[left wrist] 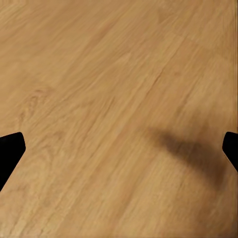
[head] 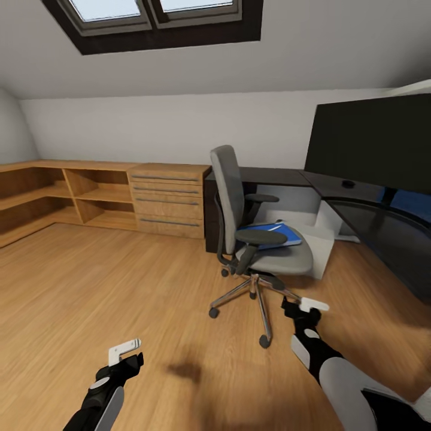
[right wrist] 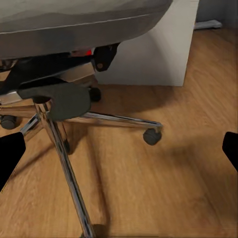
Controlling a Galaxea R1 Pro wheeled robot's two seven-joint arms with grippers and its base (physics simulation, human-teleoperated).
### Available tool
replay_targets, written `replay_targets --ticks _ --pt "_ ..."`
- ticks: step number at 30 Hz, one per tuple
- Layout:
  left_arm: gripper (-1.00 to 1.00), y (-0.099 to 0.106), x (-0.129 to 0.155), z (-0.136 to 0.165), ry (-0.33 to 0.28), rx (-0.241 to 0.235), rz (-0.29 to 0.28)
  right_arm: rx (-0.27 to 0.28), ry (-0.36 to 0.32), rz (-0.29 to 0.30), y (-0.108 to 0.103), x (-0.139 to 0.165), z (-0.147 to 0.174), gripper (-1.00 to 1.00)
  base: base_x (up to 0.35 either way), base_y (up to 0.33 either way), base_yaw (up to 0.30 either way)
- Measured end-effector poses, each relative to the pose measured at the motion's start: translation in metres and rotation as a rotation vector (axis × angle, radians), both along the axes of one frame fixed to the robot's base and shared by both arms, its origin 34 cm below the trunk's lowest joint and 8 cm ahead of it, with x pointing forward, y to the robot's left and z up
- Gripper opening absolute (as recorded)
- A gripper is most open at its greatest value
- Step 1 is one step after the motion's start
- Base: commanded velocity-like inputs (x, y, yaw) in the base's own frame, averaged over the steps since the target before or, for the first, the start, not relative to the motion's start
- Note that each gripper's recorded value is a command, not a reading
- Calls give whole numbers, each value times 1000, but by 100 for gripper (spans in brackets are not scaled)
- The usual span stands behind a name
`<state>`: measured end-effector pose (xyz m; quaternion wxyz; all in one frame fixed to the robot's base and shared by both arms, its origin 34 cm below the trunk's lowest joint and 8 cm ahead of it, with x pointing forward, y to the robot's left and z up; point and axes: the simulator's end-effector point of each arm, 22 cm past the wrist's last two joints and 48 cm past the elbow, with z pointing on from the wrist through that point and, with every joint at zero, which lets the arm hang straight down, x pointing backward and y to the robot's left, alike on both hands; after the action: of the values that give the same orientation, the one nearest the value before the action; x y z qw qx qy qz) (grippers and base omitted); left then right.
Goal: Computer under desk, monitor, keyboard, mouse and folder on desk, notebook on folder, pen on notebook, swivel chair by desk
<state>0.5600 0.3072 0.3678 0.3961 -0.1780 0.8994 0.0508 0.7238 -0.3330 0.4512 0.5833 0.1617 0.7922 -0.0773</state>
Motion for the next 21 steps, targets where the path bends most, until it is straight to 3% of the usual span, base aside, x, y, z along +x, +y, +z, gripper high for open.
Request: replay_targets --ticks 6,17,18,21 --pt "100 0 0 0 0 0 0 55 -12 25 40 3 0 100 0 0 -59" --pt "100 0 0 0 0 0 -1 67 -10 19 42 3 -1 100 0 0 -6" --pt "100 -4 7 11 -44 1 -4 65 -18 15 41 3 3 100 0 0 -110" --pt "100 -3 11 20 -73 4 -1 65 -30 14 41 4 12 100 0 0 -73"
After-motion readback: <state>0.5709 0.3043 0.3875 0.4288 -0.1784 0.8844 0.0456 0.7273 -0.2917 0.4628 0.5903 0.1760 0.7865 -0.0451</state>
